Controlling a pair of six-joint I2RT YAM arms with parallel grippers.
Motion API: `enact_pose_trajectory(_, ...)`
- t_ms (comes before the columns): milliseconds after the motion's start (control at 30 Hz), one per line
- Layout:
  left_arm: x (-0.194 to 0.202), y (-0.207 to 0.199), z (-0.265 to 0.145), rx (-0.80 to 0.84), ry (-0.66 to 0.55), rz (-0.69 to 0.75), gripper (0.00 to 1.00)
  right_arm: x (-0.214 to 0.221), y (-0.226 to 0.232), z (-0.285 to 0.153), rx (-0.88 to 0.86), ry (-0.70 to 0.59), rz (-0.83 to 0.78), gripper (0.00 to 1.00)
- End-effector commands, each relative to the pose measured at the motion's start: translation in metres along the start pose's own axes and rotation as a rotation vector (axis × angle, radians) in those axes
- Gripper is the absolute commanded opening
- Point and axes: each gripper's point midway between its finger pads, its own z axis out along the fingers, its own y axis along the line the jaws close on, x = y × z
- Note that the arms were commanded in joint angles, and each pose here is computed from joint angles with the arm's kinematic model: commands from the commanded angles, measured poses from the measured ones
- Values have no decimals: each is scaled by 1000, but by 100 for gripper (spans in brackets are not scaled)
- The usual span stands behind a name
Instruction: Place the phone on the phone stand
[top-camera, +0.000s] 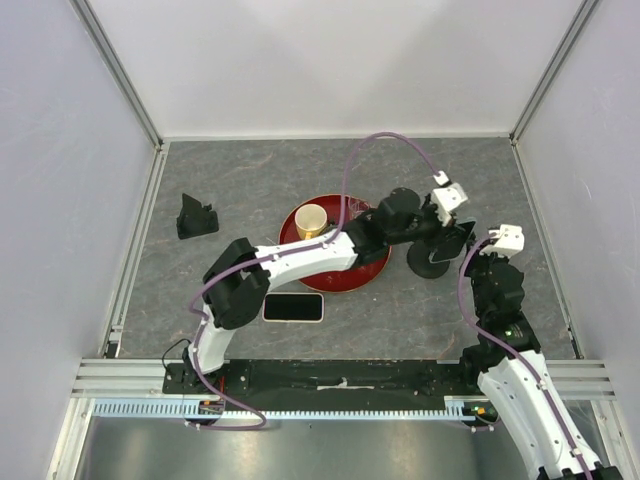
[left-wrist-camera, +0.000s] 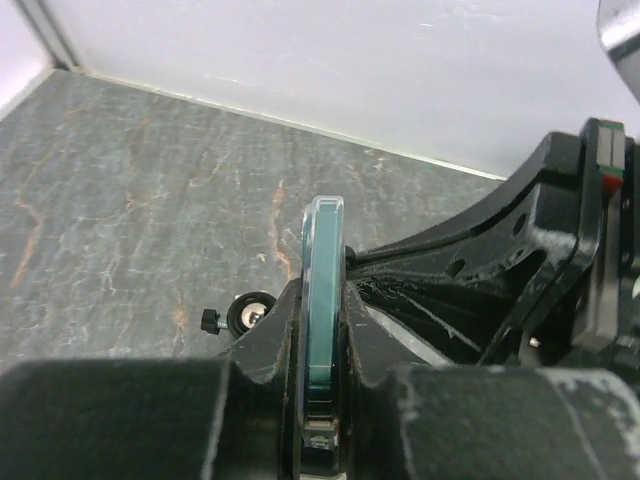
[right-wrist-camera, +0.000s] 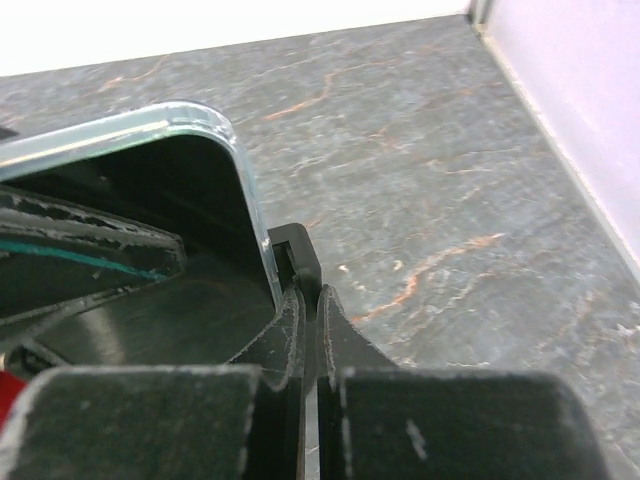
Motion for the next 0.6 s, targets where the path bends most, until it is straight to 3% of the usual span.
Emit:
enact_pose_trajectory(0, 37, 138, -17, -691, 157, 199, 2, -17, 38, -6, -148, -48, 116, 0)
enact_pose_trajectory(400, 54, 129, -1, -592, 185, 197, 2, -28, 74, -16, -243, 10, 203, 0)
enact_pose_trajectory(467, 55, 126, -1, -535, 170, 170, 2, -18, 67, -16, -190, 76, 187, 0)
enact_pose_trajectory(500, 55, 123, -5, -520, 162, 163, 2, -29, 50, -14, -82, 58, 228, 0)
enact_pose_trajectory(567, 54, 118, -7, -474, 149, 147, 2, -11, 21, -17, 102, 154, 213, 9)
